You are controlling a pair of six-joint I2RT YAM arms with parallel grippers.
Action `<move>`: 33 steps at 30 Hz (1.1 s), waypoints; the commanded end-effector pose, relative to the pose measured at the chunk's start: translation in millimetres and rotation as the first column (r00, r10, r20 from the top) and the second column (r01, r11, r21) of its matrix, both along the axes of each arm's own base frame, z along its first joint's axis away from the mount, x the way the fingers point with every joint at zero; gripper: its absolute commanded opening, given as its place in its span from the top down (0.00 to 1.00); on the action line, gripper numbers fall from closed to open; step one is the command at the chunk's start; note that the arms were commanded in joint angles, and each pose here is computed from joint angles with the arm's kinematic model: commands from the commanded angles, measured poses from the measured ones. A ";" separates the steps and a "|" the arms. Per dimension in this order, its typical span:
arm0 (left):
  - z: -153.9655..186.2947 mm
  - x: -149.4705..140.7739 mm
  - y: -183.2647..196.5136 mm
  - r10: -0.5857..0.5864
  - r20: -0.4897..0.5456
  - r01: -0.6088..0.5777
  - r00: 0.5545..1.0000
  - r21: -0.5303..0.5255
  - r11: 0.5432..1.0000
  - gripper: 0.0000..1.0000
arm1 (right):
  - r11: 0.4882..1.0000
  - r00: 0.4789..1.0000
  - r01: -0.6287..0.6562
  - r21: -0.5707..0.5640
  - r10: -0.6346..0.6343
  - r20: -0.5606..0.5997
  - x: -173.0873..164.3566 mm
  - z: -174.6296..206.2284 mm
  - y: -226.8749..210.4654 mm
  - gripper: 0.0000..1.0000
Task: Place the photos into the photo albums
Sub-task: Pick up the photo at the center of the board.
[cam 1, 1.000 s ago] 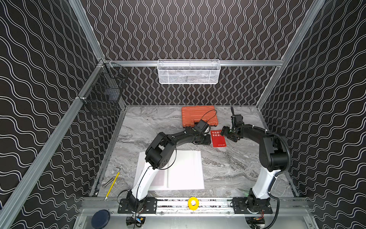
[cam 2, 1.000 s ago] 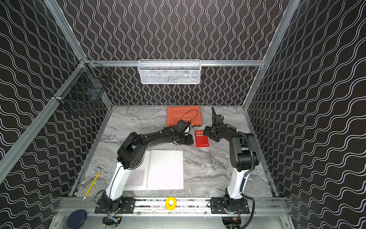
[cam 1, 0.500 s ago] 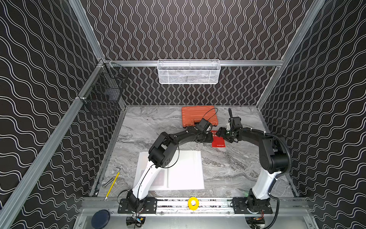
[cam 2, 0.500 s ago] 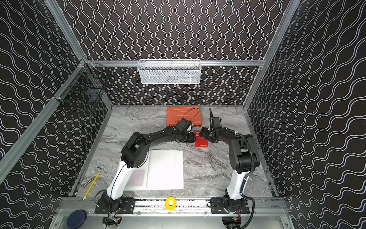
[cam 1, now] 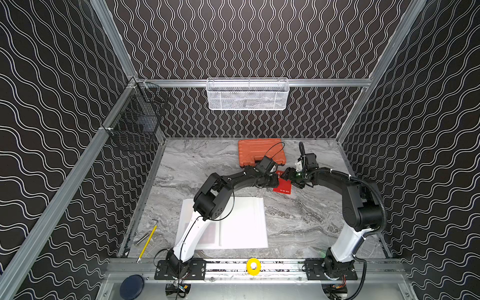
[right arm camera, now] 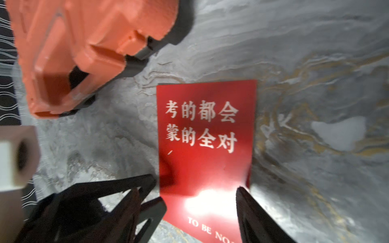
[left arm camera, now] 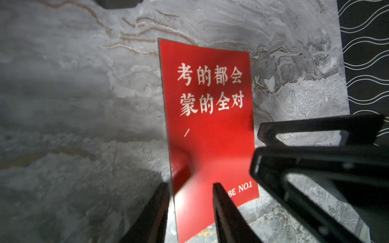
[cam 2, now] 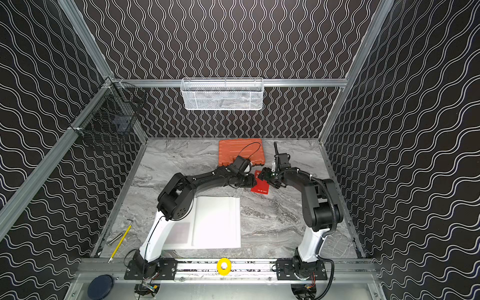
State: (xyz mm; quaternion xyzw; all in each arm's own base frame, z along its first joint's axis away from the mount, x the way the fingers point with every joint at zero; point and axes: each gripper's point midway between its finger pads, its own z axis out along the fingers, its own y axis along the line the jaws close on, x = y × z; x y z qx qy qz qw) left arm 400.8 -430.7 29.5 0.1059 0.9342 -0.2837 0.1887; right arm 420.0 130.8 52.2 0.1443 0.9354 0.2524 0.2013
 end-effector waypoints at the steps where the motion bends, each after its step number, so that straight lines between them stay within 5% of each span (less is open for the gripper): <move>1: -20.2 -16.2 18.1 0.018 -0.083 -0.012 0.996 0.079 0.997 0.59 | 0.998 1.000 0.001 0.057 -0.002 0.023 2.9 11.6 7.1 0.27; 8: -18.5 -16.7 17.7 0.006 -0.080 0.000 0.997 0.073 0.997 0.60 | 0.993 0.997 0.075 -0.086 -0.075 -0.001 4.4 -0.4 -19.6 0.26; 17: -23.2 -19.3 14.9 0.000 -0.096 0.006 0.995 0.062 0.998 0.62 | 0.989 0.996 0.079 -0.129 -0.084 -0.034 2.3 -23.9 -27.3 0.26; 33: -28.7 -22.6 13.0 -0.009 -0.116 0.016 0.993 0.067 0.998 0.68 | 1.000 1.000 0.013 0.026 -0.012 -0.022 -1.1 -21.3 -1.0 0.37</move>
